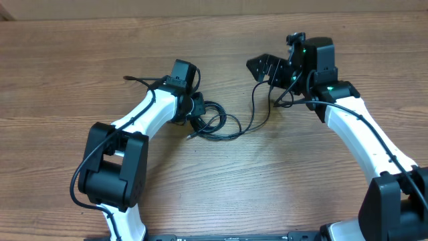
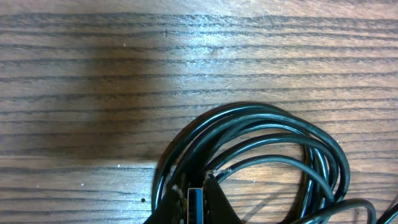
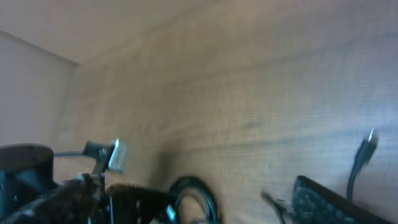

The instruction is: Untangle cables

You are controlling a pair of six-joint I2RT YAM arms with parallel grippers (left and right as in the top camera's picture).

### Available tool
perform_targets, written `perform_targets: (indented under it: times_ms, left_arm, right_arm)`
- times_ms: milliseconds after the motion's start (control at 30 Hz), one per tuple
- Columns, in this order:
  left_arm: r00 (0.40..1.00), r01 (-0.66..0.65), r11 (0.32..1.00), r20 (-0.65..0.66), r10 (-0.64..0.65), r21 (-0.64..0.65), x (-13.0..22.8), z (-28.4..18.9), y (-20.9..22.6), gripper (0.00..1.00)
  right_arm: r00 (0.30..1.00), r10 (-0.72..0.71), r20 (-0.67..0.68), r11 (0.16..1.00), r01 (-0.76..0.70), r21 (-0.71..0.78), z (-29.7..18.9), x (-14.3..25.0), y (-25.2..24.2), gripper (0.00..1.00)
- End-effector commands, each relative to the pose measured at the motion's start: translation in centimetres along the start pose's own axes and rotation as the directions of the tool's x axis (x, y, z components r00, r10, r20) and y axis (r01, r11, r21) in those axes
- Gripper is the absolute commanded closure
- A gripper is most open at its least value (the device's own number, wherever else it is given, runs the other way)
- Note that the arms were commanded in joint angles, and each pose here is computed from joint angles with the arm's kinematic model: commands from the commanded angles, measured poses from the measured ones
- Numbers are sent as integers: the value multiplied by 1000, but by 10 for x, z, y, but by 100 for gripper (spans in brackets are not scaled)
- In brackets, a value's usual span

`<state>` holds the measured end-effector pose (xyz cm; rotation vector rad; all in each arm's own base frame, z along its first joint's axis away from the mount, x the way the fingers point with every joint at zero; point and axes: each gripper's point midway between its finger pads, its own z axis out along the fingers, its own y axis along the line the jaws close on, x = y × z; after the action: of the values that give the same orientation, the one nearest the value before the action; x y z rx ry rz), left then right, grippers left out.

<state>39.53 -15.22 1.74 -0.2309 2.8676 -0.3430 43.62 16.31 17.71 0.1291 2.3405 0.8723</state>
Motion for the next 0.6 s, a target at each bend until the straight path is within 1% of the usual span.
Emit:
perform_targets:
  times_ms: [0,33,100,200,300,367,500,567]
  left_arm:
    - [1000,-3,1000,17,3,13,-5,-5,-2,96]
    - [1000,-3,1000,17,3,13,-5,-5,-2,96]
    - [1000,-3,1000,17,3,13,-5,-5,-2,96]
    - [1000,-3,1000,17,3,12,-5,-5,-2,96]
    - [1000,-3,1000,16,3,12,-5,-5,-2,96]
    - [1000,-3,1000,16,3,12,-5,-5,-2,96]
    - [1000,-3,1000,16,3,12,-5,-5,-2,96]
    - [1000,-3,1000,16,3,11,-5,-5,-2,96]
  right_arm:
    - [996,35,-87,999,-38,-23,4,24,14,12]
    - [991,43,-125,999,-44,-4,7,35,13,15]
    - [982,52,-183,998,-48,29,14,55,11,29]
    - [960,75,-270,997,-62,54,26,83,11,59]
    - [926,143,-348,988,-114,102,39,113,11,83]
    - [901,175,-397,982,-133,131,49,134,12,91]
    - [858,210,-469,974,-140,180,65,170,12,94]
    - [847,243,-472,961,-144,236,70,182,6,96]
